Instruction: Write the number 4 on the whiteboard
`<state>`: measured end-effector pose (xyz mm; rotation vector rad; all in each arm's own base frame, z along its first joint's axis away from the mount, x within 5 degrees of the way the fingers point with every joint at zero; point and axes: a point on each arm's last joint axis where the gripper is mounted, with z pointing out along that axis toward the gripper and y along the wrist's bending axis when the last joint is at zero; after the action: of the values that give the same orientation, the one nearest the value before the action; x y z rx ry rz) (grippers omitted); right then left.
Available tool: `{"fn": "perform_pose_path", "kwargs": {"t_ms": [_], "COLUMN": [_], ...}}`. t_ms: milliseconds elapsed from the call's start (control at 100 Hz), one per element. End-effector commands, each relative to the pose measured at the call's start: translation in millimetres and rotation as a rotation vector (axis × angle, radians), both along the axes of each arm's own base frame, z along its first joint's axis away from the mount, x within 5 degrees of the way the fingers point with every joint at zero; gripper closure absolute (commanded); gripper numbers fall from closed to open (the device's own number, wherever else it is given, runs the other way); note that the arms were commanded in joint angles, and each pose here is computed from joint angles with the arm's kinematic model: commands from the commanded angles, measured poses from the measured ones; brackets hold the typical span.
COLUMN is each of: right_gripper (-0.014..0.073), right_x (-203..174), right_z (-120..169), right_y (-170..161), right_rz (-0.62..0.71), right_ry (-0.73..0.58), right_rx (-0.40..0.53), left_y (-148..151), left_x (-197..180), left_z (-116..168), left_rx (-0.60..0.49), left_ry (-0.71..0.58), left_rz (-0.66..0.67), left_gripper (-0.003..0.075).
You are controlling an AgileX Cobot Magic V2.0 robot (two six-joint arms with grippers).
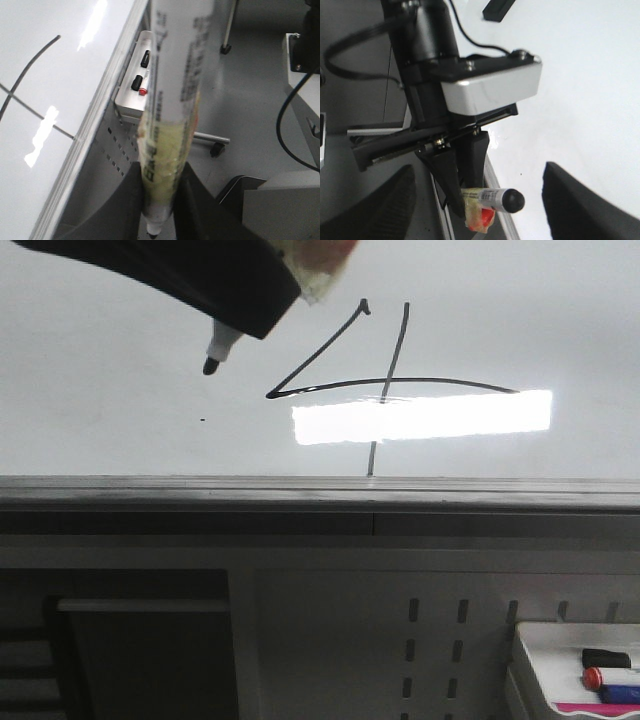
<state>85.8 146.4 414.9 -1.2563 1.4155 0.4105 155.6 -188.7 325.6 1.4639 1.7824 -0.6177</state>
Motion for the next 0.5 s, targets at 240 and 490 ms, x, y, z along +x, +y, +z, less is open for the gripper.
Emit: {"fn": "perform_pose_path", "kwargs": {"t_ms": [240, 490], "right_gripper": [0.0659, 0.0638], "right_x": [-22.8, -22.8], "right_z": [29.0, 29.4], "right_y": [-44.8, -59.5], "right_rz": [-0.041, -0.131], "right_ry": [-0.010, 0.022], "right_rx": [0.175, 0.200], "left_y": [6.2, 2.2], "left_x": [33.3, 60.4], "left_z": [5.9, -4.4], "left_rx": [-0.372, -0.489], "left_ry": [0.055, 0.028], "left_rz": [0.533, 0.722], "left_gripper": [0.0741, 0.0741]}}
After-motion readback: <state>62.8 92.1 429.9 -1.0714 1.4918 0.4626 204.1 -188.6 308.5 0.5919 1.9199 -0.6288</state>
